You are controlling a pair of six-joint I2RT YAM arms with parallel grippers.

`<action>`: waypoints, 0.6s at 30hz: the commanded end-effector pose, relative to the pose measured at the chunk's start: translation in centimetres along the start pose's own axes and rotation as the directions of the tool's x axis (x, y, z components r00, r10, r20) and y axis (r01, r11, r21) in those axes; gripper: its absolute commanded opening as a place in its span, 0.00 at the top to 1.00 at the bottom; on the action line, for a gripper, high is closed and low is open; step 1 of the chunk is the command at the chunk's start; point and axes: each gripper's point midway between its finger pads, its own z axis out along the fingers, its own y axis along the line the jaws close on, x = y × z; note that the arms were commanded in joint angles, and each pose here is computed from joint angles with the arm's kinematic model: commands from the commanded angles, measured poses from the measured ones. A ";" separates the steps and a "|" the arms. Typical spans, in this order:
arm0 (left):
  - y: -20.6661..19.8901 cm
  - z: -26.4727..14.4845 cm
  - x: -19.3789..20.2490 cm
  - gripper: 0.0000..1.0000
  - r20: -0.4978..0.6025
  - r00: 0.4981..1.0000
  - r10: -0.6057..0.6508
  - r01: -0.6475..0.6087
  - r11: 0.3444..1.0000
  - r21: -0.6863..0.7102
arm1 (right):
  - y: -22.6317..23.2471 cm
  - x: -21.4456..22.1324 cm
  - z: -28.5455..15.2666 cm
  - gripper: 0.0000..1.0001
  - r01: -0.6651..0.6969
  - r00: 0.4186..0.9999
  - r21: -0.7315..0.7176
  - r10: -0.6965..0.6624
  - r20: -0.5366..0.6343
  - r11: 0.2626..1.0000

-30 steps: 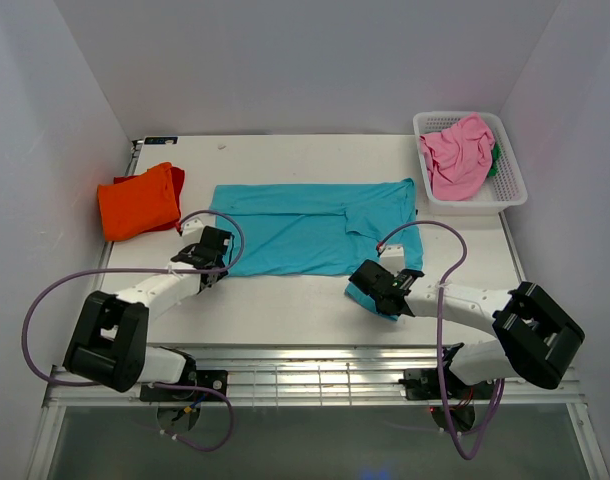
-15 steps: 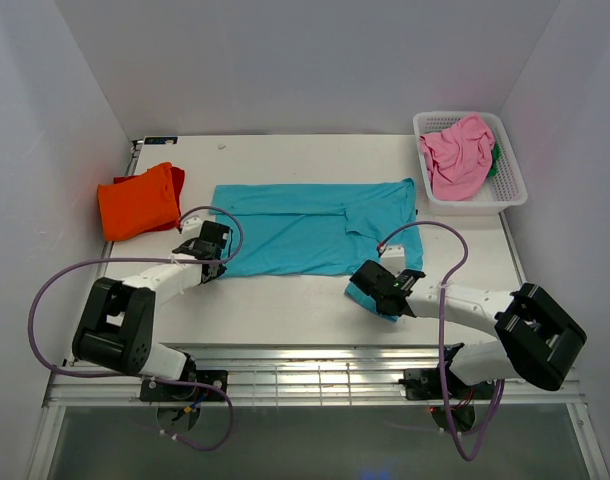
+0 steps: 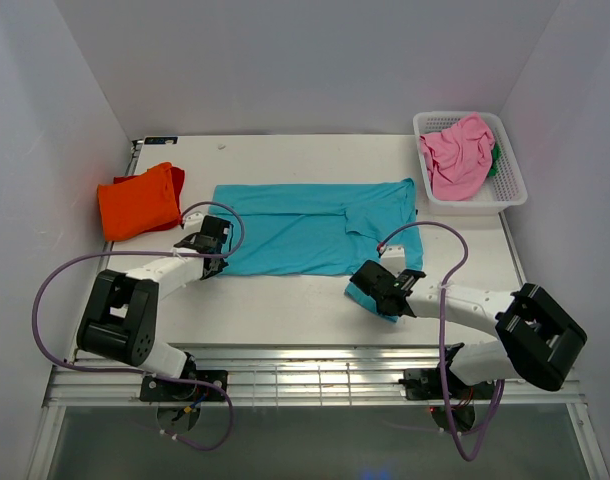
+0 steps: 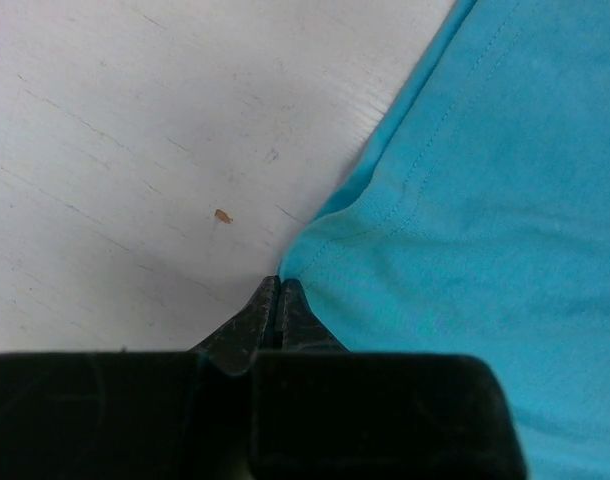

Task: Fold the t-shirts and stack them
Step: Grap the side of the flattened tshirt closest away from the robot with both arms

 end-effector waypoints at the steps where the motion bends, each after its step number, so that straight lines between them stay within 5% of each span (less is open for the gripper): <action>1: -0.1 -0.6 -0.9 1.00 0.022 0.999 -0.030 0.029 0.999 0.015 | -0.5 -0.6 -0.6 0.92 0.027 1.000 0.040 -0.027 0.001 0.999; 10: -1.3 -2.5 -5.9 1.00 0.139 0.985 -0.106 0.097 0.993 0.070 | 0.0 -10.1 -2.4 0.92 0.004 0.985 0.088 -0.019 0.171 0.996; 18: -2.2 -1.1 -7.8 1.00 0.153 0.981 -0.120 0.111 0.991 0.070 | -2.1 -15.5 -0.5 0.92 -0.038 0.978 0.167 0.003 0.207 0.985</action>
